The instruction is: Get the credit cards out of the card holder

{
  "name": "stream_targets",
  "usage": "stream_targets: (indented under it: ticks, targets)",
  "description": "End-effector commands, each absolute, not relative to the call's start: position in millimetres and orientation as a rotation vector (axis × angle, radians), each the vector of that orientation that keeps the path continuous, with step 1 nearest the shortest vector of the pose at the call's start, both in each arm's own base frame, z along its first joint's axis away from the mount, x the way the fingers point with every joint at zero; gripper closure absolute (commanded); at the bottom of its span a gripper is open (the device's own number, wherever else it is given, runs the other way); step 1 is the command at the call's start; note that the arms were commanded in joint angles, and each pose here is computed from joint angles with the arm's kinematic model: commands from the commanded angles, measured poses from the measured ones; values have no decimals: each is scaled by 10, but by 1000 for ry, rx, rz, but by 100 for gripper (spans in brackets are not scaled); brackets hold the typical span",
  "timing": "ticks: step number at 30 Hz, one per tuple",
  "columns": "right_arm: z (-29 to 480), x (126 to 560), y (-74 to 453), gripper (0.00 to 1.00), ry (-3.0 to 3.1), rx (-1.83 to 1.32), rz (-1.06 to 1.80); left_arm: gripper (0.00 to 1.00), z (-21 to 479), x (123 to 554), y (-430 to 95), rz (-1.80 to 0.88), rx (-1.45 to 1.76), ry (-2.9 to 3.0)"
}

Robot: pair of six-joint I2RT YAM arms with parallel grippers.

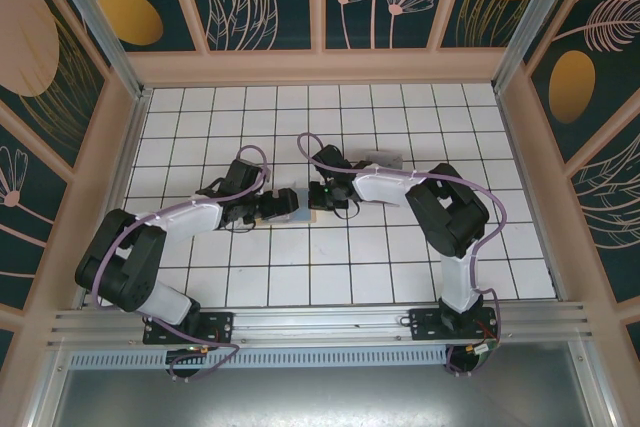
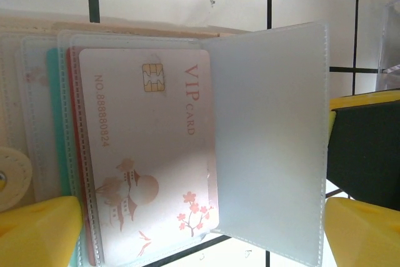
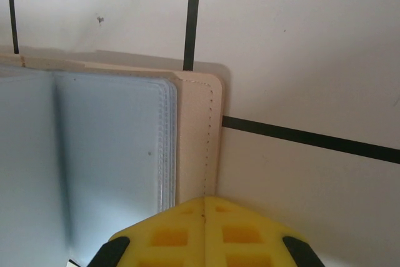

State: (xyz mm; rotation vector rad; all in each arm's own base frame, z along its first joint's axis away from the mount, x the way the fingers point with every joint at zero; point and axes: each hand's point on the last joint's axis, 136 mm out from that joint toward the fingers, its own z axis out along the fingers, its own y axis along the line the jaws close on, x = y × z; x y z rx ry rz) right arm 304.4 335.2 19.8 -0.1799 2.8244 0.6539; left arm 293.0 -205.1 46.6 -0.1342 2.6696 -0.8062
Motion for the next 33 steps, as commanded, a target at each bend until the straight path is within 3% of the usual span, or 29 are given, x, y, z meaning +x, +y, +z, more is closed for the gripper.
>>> stream_targets:
  ticks: [1,19,27,33]
  targets:
    - [-57,2880,3294,100,2907,-177,592,1,568,2939,-2088,-833,-103,2643]
    - [685,3275,3311,99,2737,-135,646,5,668,3052,-1827,-599,-125,2634]
    - [680,3288,3342,99,2742,-144,651,11,767,3101,-2286,-927,-20,2589]
    - [668,3277,3278,99,2741,-123,630,22,916,3133,-2556,-1147,25,2524]
